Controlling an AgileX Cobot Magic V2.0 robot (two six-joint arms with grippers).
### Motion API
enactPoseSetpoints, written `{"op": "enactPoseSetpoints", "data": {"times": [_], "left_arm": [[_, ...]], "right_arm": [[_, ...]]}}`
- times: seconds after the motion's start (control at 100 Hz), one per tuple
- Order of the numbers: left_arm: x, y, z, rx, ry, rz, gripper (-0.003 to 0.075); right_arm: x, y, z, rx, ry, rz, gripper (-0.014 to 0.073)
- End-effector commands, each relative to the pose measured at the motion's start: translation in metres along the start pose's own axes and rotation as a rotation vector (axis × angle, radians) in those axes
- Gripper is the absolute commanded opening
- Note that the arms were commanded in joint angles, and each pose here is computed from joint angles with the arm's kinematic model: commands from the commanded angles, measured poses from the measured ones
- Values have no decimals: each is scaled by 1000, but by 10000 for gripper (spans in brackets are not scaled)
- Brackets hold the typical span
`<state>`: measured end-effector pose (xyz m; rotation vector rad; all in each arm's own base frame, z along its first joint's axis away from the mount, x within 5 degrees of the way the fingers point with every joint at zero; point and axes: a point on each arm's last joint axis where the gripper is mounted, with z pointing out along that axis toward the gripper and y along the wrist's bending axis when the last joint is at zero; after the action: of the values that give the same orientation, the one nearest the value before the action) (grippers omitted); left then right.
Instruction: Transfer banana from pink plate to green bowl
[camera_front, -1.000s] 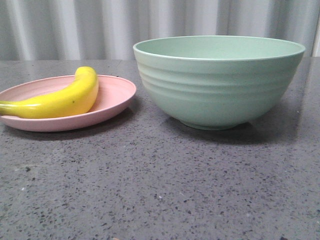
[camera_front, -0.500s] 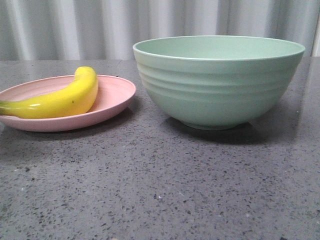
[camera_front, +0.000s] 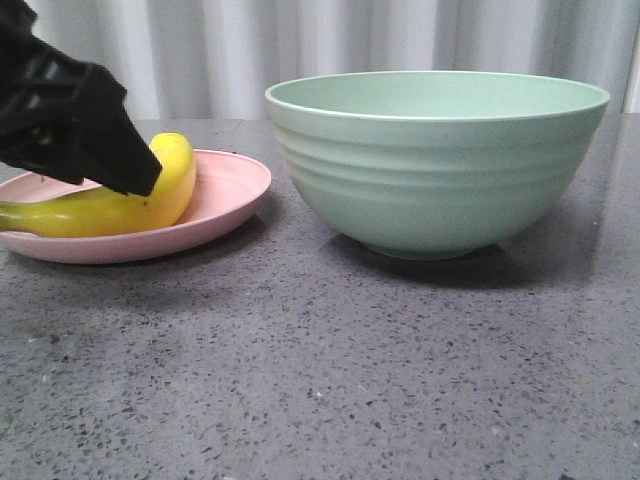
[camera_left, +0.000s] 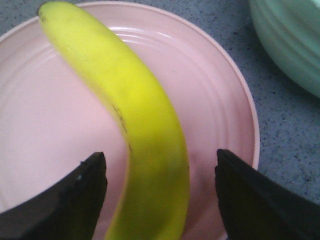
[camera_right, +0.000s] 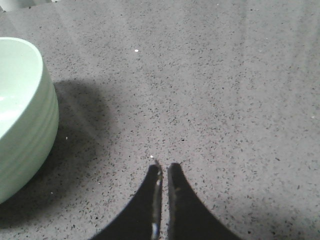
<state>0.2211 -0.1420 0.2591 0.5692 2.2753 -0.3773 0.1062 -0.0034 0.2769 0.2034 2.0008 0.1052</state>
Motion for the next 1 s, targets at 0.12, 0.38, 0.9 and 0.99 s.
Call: {"op": "enactPoseSetpoints", "data": {"times": [0.12, 0.38, 0.9, 0.99], "left_arm": [[-20, -4, 5, 9, -82, -6, 421], [-20, -3, 13, 7, -63, -7, 417], [-20, -3, 13, 7, -65, -7, 224], [-20, -3, 13, 7, -65, -7, 218]], "right_arm": [[-17, 2, -3, -2, -88, 2, -64], [-17, 2, -3, -2, -88, 2, -64], [-17, 1, -3, -2, -85, 2, -64], [-17, 1, -3, -2, -85, 2, -64]]}}
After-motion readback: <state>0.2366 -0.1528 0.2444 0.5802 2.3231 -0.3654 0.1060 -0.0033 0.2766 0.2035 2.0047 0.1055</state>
